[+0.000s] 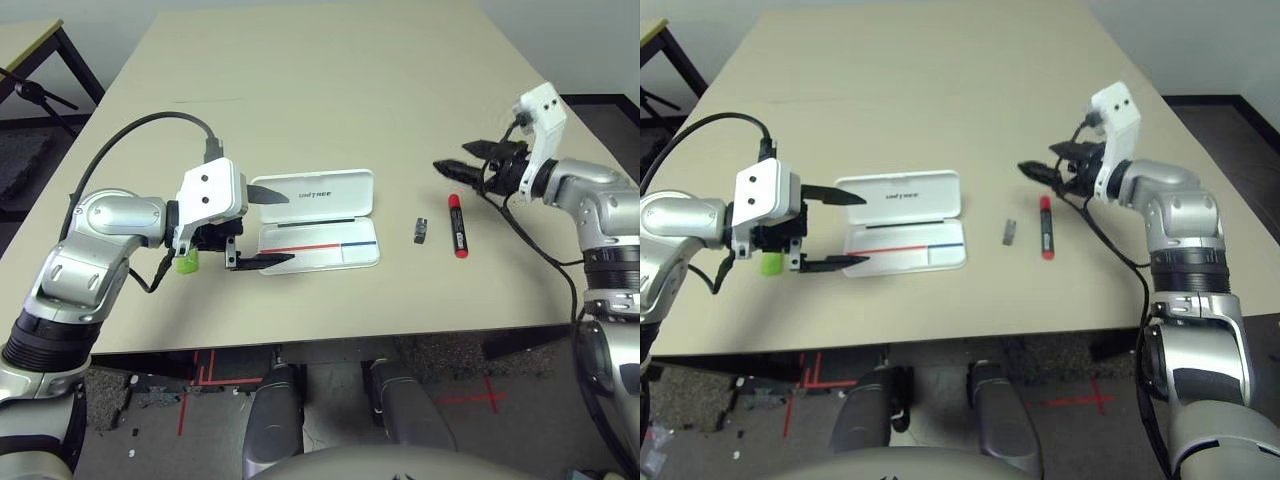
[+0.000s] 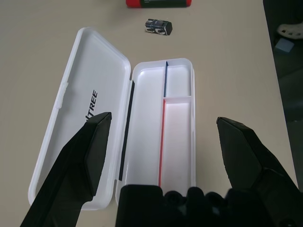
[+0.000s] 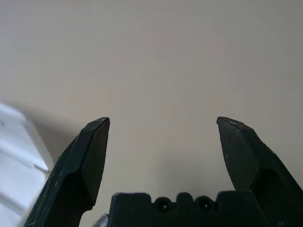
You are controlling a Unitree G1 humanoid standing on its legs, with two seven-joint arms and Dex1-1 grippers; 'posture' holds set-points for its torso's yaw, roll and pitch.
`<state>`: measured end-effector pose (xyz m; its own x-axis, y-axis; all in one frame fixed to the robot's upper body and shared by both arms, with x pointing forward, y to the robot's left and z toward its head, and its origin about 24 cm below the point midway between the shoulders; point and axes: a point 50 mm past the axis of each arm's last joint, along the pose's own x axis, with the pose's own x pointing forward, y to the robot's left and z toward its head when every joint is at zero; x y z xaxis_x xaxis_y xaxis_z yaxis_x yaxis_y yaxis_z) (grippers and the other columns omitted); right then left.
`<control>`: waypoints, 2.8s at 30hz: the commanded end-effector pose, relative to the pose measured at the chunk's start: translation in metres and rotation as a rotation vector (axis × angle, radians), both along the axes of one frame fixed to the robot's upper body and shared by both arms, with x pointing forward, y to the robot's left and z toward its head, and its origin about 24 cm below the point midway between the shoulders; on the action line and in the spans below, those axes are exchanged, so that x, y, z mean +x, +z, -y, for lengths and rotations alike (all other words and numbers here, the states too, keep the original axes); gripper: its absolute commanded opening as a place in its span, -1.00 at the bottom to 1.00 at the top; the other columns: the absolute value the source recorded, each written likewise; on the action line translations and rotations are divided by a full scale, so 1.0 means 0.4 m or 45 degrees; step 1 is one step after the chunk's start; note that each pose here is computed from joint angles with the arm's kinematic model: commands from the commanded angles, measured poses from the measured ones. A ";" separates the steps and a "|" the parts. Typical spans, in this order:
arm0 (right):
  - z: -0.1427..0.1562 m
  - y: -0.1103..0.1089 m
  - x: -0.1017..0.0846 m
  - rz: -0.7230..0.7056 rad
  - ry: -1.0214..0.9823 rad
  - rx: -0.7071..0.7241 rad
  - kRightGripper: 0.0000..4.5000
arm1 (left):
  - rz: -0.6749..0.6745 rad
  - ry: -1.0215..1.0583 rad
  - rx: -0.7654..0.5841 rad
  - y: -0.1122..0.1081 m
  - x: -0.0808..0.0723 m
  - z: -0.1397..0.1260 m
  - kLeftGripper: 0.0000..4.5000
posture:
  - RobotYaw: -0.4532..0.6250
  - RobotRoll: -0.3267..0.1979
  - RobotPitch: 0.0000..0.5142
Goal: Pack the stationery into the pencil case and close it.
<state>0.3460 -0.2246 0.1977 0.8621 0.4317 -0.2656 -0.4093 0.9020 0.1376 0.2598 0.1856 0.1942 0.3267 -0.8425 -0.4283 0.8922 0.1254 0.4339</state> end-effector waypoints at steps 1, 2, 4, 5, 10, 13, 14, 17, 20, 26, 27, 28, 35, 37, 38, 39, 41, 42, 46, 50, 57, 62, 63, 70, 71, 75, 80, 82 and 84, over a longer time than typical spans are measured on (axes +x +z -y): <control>-0.005 -0.005 -0.020 -0.190 -0.156 -0.021 1.00 | -0.028 -0.015 0.004 -0.016 0.002 0.009 0.99 | -0.34 0.25 -0.42; -0.008 -0.009 -0.026 -0.228 -0.175 -0.031 1.00 | -0.029 -0.017 0.005 -0.018 0.003 0.010 0.99 | -0.34 0.25 -0.42; -0.009 -0.026 -0.043 -0.301 -0.213 -0.061 1.00 | -0.032 -0.024 0.013 -0.021 0.006 0.012 0.99 | -0.34 0.25 -0.42; -0.006 -0.039 -0.052 -0.344 -0.234 -0.079 1.00 | -0.033 -0.027 0.015 -0.023 0.007 0.013 0.99 | -0.34 0.25 -0.42; 0.011 -0.099 -0.090 -0.480 -0.290 -0.129 1.00 | -0.036 -0.037 0.021 -0.029 0.011 0.015 0.99 | -0.39 0.25 -0.39; 0.010 -0.123 -0.104 -0.519 -0.287 -0.138 1.00 | -0.036 -0.043 0.025 -0.031 0.014 0.017 0.99 | -0.40 0.25 -0.39; 0.011 -0.136 -0.107 -0.533 -0.288 -0.136 1.00 | -0.035 -0.045 0.024 -0.031 0.015 0.018 0.99 | -0.40 0.25 -0.39; 0.019 -0.169 -0.111 -0.556 -0.304 -0.162 1.00 | -0.033 -0.049 0.022 -0.031 0.018 0.022 0.99 | -0.40 0.25 -0.40; 0.015 -0.183 -0.108 -0.563 -0.296 -0.161 1.00 | -0.030 -0.049 0.022 -0.031 0.018 0.024 0.99 | -0.40 0.25 -0.40; 0.006 -0.207 -0.098 -0.588 -0.277 -0.137 1.00 | -0.024 -0.045 0.023 -0.031 0.017 0.025 0.99 | -0.37 0.25 -0.41; 0.008 -0.212 -0.098 -0.591 -0.278 -0.139 1.00 | -0.023 -0.044 0.023 -0.031 0.017 0.025 0.99 | -0.37 0.25 -0.41; 0.012 -0.217 -0.097 -0.592 -0.285 -0.141 0.92 | -0.022 -0.041 0.024 -0.030 0.017 0.024 1.00 | -0.37 0.25 -0.41; 0.040 -0.211 -0.088 -0.572 -0.304 -0.168 -0.07 | -0.019 -0.025 0.032 -0.029 0.015 0.019 1.00 | -0.35 0.25 -0.41; 0.051 -0.198 -0.082 -0.555 -0.309 -0.175 -0.41 | -0.019 -0.025 0.032 -0.029 0.014 0.019 1.00 | -0.35 0.25 -0.41; 0.057 -0.190 -0.079 -0.545 -0.310 -0.180 -0.58 | -0.018 -0.024 0.033 -0.029 0.014 0.019 1.00 | -0.35 0.25 -0.41; 0.062 -0.182 -0.076 -0.535 -0.310 -0.186 -0.73 | -0.018 -0.023 0.034 -0.029 0.014 0.018 1.00 | -0.35 0.25 -0.41; 0.071 -0.168 -0.073 -0.519 -0.301 -0.200 -0.78 | -0.019 -0.022 0.036 -0.029 0.014 0.018 1.00 | -0.35 0.25 -0.41; 0.075 -0.158 -0.072 -0.507 -0.286 -0.214 -0.78 | -0.019 -0.020 0.038 -0.029 0.014 0.017 1.00 | -0.35 0.25 -0.41; 0.074 -0.111 -0.074 -0.415 -0.128 -0.275 -0.78 | -0.018 -0.008 0.060 -0.028 0.014 0.009 1.00 | -0.35 0.25 -0.41; 0.067 -0.061 -0.082 -0.290 0.096 -0.394 -0.78 | -0.012 0.011 0.089 -0.027 0.016 -0.005 1.00 | -0.35 0.25 -0.41; 0.012 0.007 -0.111 -0.113 0.613 -0.627 -0.78 | -0.019 0.029 0.108 -0.022 0.009 -0.022 1.00 | -0.33 0.25 -0.40; -0.049 0.018 -0.128 -0.055 0.959 -0.733 -0.78 | -0.016 0.045 0.119 -0.021 0.006 -0.034 1.00 | -0.30 0.25 -0.40; -0.069 0.019 -0.132 -0.041 1.043 -0.745 -0.78 | -0.013 0.046 0.122 -0.019 0.005 -0.035 1.00 | -0.30 0.25 -0.39; -0.199 0.030 -0.115 0.073 1.334 -0.750 -0.78 | 0.004 0.043 0.105 -0.011 -0.002 -0.032 1.00 | -0.27 0.25 -0.38; -0.209 0.031 -0.111 0.082 1.344 -0.749 -0.78 | 0.004 0.043 0.105 -0.011 -0.002 -0.031 1.00 | -0.27 0.25 -0.38; -0.273 0.030 -0.094 0.130 1.420 -0.755 -0.78 | 0.005 0.048 0.106 -0.013 -0.009 -0.033 1.00 | -0.24 0.25 -0.38; -0.345 0.022 -0.076 0.175 1.476 -0.777 -0.78 | 0.007 0.059 0.110 -0.016 -0.015 -0.033 1.00 | -0.20 0.25 -0.39; -0.369 0.016 -0.069 0.189 1.488 -0.803 -0.78 | 0.007 0.066 0.112 -0.017 -0.017 -0.033 1.00 | -0.18 0.25 -0.38; -0.386 0.010 -0.059 0.210 1.489 -0.843 -0.78 | 0.007 0.074 0.118 -0.018 -0.019 -0.033 1.00 | -0.17 0.25 -0.38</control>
